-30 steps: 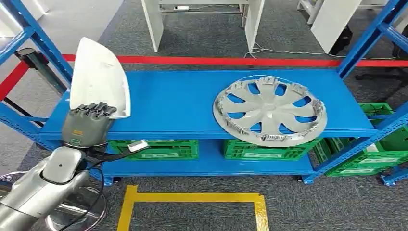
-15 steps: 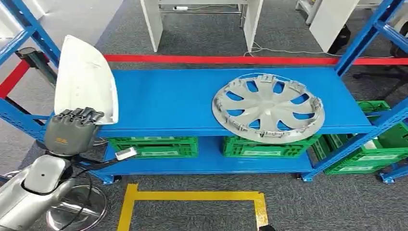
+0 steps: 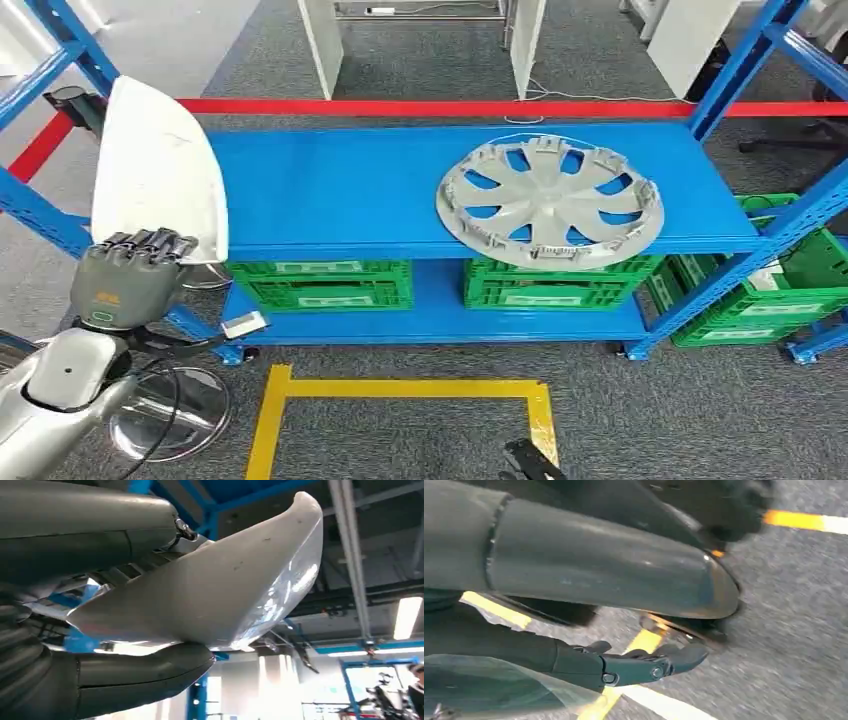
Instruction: Take the parts from the cabinet and place them on the table.
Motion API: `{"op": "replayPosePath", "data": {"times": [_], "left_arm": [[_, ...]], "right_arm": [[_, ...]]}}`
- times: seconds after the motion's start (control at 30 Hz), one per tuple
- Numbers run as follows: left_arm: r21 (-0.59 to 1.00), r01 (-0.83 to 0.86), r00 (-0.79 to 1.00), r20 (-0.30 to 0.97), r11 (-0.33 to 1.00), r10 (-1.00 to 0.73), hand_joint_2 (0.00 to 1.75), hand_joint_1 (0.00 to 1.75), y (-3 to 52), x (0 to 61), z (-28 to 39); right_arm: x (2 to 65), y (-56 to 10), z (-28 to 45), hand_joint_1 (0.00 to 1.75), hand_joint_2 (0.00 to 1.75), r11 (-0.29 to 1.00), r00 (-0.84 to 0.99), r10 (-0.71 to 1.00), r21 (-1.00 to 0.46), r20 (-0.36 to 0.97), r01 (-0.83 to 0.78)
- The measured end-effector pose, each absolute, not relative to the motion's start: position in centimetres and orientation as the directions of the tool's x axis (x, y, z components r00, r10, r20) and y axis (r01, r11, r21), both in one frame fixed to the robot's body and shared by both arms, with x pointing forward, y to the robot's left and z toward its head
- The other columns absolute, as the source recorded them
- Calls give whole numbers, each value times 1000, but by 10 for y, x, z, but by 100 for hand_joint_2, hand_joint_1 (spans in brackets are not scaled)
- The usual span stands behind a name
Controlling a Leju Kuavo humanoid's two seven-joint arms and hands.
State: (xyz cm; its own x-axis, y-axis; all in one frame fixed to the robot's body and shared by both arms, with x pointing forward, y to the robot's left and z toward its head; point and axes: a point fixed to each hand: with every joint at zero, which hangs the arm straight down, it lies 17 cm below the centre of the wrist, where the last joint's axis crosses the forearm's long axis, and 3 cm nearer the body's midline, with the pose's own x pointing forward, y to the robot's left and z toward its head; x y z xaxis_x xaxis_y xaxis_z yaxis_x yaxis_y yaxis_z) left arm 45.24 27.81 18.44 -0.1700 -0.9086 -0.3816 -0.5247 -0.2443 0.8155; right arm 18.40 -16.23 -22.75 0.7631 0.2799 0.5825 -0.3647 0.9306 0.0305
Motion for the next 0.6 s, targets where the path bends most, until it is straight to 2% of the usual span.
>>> {"op": "replayPosePath", "data": {"times": [0.6], "left_arm": [[815,-531,-183,-376,-230,-909,175,175,271,453,186]], "right_arm": [[219,-154,-208,0,0,940,727,214,66,653,-335]]}}
